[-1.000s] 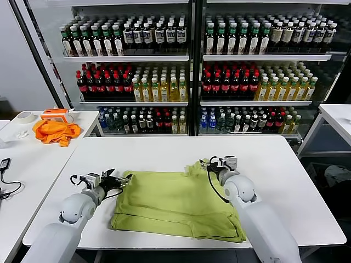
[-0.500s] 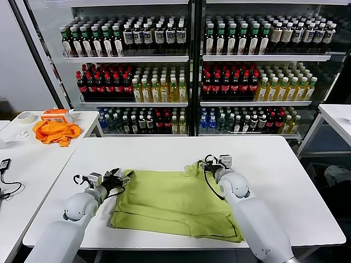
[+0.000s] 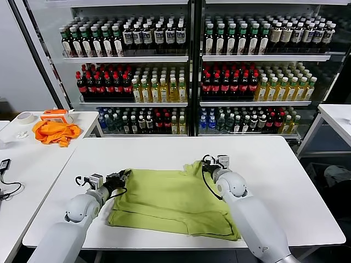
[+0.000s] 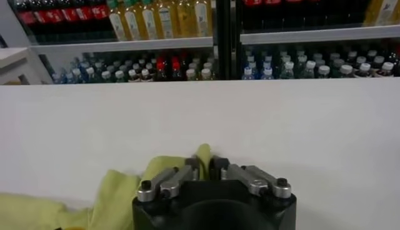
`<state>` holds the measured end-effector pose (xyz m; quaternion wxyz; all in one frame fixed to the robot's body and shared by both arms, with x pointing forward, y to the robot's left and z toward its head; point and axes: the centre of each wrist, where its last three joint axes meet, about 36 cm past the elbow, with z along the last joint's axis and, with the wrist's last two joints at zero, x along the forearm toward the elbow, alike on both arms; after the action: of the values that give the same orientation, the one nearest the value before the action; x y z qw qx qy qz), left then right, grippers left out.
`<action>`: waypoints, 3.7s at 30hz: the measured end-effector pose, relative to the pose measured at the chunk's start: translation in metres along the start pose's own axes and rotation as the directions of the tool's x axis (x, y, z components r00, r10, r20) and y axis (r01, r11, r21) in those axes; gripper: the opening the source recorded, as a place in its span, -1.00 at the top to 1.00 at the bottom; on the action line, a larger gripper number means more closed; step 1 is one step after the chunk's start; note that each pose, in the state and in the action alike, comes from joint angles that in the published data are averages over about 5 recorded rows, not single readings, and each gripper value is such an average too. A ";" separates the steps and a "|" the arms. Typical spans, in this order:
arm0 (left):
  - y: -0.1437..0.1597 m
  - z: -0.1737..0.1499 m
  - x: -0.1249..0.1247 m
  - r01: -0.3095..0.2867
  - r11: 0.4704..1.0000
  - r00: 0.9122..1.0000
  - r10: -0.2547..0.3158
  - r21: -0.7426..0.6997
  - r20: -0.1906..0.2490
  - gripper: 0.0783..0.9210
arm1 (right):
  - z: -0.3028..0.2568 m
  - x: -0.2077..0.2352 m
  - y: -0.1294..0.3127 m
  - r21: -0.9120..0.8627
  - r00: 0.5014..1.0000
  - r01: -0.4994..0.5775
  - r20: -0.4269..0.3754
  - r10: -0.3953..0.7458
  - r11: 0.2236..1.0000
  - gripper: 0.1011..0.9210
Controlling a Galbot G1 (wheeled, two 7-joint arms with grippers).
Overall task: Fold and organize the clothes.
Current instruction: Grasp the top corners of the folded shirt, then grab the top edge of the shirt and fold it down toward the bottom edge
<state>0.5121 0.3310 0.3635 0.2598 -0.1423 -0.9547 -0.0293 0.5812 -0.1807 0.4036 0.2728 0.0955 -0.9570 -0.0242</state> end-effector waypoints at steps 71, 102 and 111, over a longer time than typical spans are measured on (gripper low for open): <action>-0.028 0.027 0.102 -0.040 0.999 0.995 0.039 0.008 0.097 0.99 | 0.081 0.194 0.006 0.126 0.997 0.016 0.070 -0.025 0.992 0.99; -0.029 0.043 0.116 -0.036 0.999 0.998 0.035 0.001 0.059 0.99 | 0.104 0.220 0.017 0.150 0.999 0.034 0.022 -0.038 0.988 0.99; -0.027 0.039 0.119 -0.035 0.999 0.997 0.035 0.000 0.066 0.99 | 0.104 0.227 0.018 0.155 0.999 0.028 0.021 -0.032 0.988 0.99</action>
<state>0.3870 0.3404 0.3902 0.2288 -0.1596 -0.9601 -0.0196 0.3343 -0.2085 0.4340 0.2531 0.1304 -0.9576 0.0449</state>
